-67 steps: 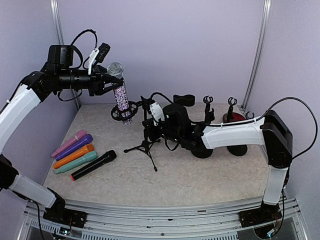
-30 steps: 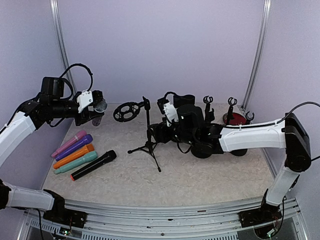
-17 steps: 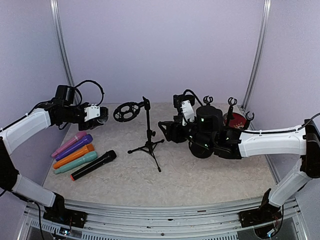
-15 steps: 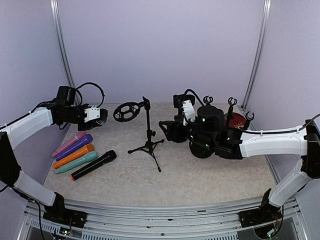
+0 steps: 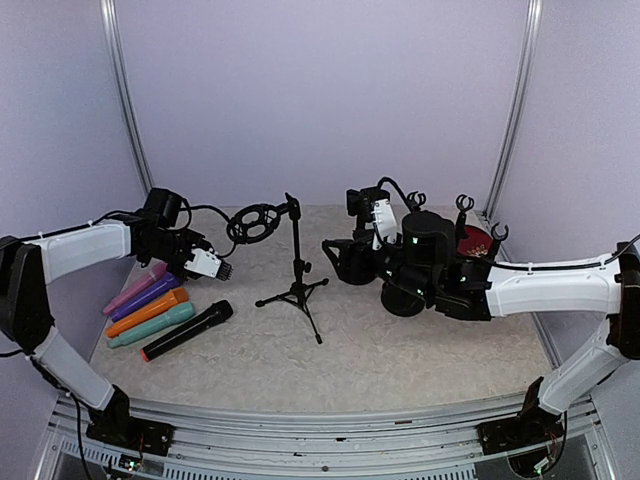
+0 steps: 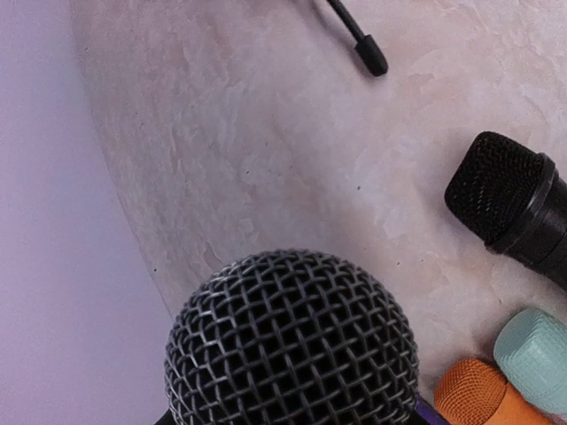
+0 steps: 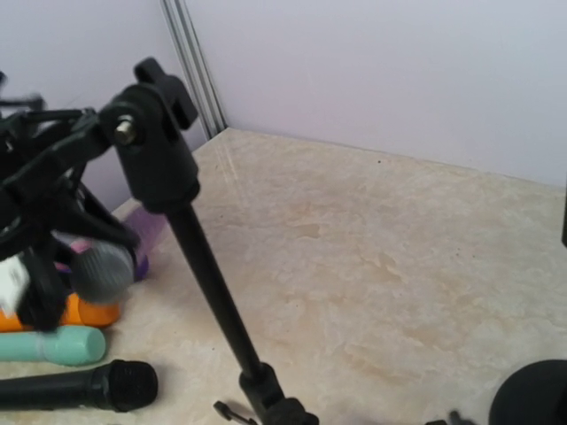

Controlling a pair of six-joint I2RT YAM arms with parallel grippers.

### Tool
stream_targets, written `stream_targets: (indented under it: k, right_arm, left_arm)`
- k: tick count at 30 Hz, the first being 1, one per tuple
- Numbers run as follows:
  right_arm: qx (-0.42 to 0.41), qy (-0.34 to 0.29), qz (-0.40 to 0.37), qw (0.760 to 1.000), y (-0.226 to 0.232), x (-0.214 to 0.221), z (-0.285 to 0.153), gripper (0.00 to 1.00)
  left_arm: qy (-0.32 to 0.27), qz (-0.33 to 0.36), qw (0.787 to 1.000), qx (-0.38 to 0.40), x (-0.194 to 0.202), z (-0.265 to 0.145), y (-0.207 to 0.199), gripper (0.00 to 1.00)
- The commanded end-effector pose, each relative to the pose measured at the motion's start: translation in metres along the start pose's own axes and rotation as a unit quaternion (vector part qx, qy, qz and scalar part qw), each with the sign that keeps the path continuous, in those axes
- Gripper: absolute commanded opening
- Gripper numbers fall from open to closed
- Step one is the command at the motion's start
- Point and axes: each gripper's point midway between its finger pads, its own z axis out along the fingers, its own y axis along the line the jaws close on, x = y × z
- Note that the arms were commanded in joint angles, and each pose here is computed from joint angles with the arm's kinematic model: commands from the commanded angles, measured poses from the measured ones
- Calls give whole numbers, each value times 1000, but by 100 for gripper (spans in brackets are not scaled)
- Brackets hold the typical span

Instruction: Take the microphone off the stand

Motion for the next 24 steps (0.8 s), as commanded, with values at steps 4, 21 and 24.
stream_targets:
  k: [4, 21, 24]
  right_arm:
    - [-8, -26, 21, 999, 4, -13, -12, 77]
    - [-10, -23, 23, 999, 9, -7, -21, 77]
    - [-13, -23, 25, 999, 11, -7, -22, 77]
  left_arm:
    - [30, 50, 996, 74, -22, 29, -19, 1]
    - [45, 92, 983, 154, -26, 43, -59, 49]
    - [53, 84, 985, 141, -25, 48, -53, 49]
